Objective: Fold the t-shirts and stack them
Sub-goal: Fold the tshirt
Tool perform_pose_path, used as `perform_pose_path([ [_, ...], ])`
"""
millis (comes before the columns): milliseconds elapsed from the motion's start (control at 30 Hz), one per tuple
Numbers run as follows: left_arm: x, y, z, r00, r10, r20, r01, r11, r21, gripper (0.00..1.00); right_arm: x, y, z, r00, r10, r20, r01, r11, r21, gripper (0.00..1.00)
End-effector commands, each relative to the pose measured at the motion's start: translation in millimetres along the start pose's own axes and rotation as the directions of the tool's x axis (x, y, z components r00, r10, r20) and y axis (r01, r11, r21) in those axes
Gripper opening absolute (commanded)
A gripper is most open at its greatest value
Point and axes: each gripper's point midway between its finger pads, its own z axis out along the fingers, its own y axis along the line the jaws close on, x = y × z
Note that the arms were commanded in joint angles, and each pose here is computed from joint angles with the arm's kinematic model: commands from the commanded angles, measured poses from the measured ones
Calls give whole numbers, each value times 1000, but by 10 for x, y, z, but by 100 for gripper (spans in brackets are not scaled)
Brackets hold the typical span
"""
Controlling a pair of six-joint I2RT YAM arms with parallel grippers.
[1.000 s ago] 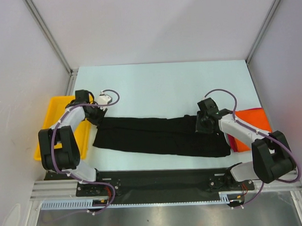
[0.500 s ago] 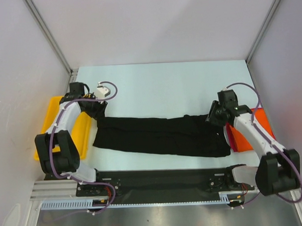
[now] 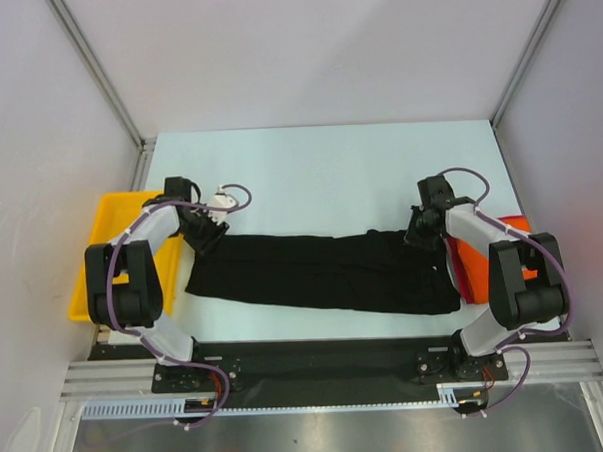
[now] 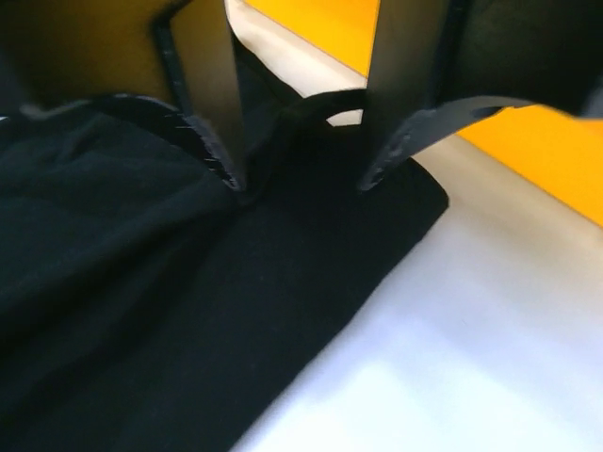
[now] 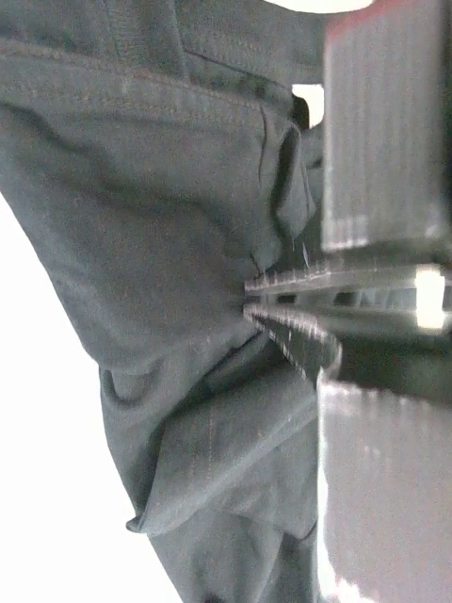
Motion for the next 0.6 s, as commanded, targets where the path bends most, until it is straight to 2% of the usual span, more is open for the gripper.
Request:
perform_pose_path([
  [0, 71, 79, -4, 996, 82, -31, -83, 996, -30, 51, 15, 117, 8, 1000, 5, -16, -6, 998, -66, 9],
  [67, 88, 36, -33, 995, 91, -34, -92, 996, -15, 38, 72, 87, -33, 1000, 7, -23, -9, 998, -63, 0],
  [133, 90, 10, -91, 994, 103, -33, -103, 995, -12, 27, 80, 40, -114, 1000, 19, -11, -19, 998, -55, 0],
  [233, 79, -16, -166, 993, 118, -30, -119, 993, -16, 17, 84, -20, -216, 1000, 32, -2, -32, 999, -42, 0],
  [400, 6, -10, -286, 991, 131, -9, -131, 991, -33, 14, 54, -26, -461, 999, 26, 30, -25, 998, -53, 0],
  [500, -87, 24, -366, 991, 136, 14, -135, 990, -50, 3, 141, -73, -481, 1000, 21, 12, -21, 999, -47, 0],
  [567, -125, 37, -394, 991, 134, 24, -133, 990, -55, 2, 196, -121, -404, 1000, 28, -2, -28, 999, -34, 28],
])
